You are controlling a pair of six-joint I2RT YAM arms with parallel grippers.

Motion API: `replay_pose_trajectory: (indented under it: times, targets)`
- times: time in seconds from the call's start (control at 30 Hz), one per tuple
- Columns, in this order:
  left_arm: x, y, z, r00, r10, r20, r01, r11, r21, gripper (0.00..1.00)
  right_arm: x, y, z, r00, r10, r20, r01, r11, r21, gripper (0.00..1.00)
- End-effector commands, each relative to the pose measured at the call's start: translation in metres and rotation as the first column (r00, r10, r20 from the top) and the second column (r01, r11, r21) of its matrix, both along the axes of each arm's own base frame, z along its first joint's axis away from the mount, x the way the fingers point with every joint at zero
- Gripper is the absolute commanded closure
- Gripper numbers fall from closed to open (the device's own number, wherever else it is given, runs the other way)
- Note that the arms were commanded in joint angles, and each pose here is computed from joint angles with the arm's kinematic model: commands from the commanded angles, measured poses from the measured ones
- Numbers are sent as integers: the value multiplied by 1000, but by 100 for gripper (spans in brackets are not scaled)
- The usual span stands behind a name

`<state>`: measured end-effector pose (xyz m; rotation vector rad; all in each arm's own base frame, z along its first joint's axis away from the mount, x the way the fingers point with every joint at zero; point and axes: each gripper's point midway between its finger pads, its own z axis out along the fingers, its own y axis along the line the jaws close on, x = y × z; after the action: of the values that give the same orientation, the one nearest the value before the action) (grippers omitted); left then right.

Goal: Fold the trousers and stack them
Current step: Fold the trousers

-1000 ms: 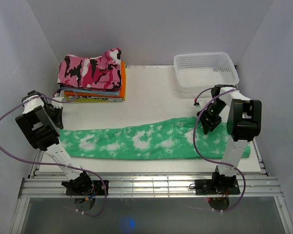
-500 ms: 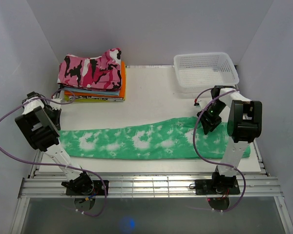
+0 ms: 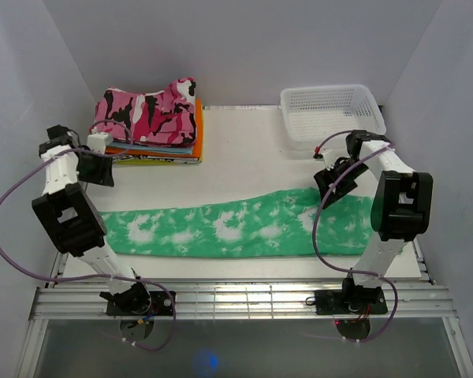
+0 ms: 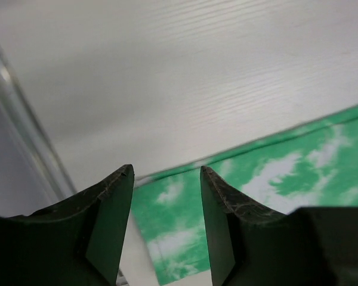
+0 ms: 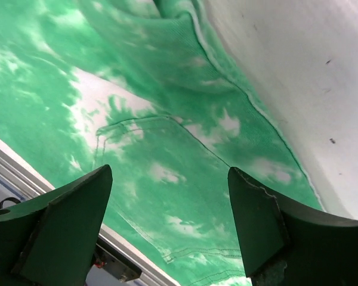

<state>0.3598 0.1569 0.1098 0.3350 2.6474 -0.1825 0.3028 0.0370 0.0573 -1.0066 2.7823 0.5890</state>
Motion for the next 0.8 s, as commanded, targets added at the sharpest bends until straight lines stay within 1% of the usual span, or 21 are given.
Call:
replay_pose_trajectory:
  times: [0.0,0.03,0.07,0.1,0.13,0.17,0.2,0.23,0.27,0.3,0.33,0.37,0.47,0.5,0.53,0.6,0.63,0.67,0.73,0.77]
  targets:
    - [-14,-88,21,988,-149,41,151,987,-52,41,7,15,29,991,36,128,-47,995,88,16]
    - [-18,-114,16,979,-201,29,203,977,-62,41,5,14,30,990,41,135,-53,995,86,16]
    - [-19,-127,12,975,-220,31,221,972,-73,41,-1,13,27,991,43,127,-53,996,77,16]
    - [-33,-143,-1,977,-214,-12,211,971,-114,41,-4,11,29,989,52,142,-62,996,66,17]
    - [-39,-163,-7,967,-254,-29,248,960,-134,43,-9,7,26,989,60,137,-66,997,40,19]
    - [-43,-175,-13,962,-268,-43,259,953,-159,45,-20,4,18,991,69,114,-73,997,26,22]
    - [-56,-185,-25,961,-260,-89,240,952,-189,46,-23,2,19,989,75,127,-78,997,12,24]
    - [-60,-197,-33,954,-278,-111,252,947,-200,47,-28,-4,14,989,85,121,-82,996,-22,26]
    - [-59,-200,-39,956,-270,-113,244,948,-203,48,-31,-7,8,989,87,119,-83,996,-42,30]
    - [-65,-203,-49,955,-260,-146,226,950,-217,49,-41,-10,-3,993,87,81,-83,995,-58,32]
    - [-67,-206,-58,954,-233,-186,187,953,-237,50,-45,-16,-9,995,80,62,-75,993,-90,33]
    - [-64,-203,-65,957,-211,-200,165,960,-225,51,-49,-18,-19,996,75,44,-70,992,-102,35]
    - [-57,-198,-82,956,-158,-246,107,973,-206,54,-46,-22,-31,998,43,36,-38,991,-128,35]
    - [-54,-195,-85,958,-144,-247,98,977,-189,55,-41,-23,-39,999,34,39,-29,990,-135,35]
    - [-48,-187,-88,961,-119,-249,84,986,-146,55,-35,-24,-41,999,24,45,-17,989,-145,35]
    - [-40,-178,-100,959,-85,-272,55,992,-113,56,-25,-24,-50,999,-3,37,8,989,-147,34]
    - [-30,-170,-101,962,-60,-265,41,996,-78,56,-12,-24,-46,998,-10,61,19,989,-146,34]
    - [-28,-165,-110,957,-43,-288,23,997,-72,56,-7,-24,-50,998,-23,53,31,989,-144,34]
    - [-16,-153,-111,959,-5,-283,-10,999,-51,56,14,-24,-44,995,-34,93,47,988,-145,33]
    - [-1,-148,-107,966,6,-258,-17,999,-40,57,19,-25,-44,995,-36,97,51,988,-147,33]
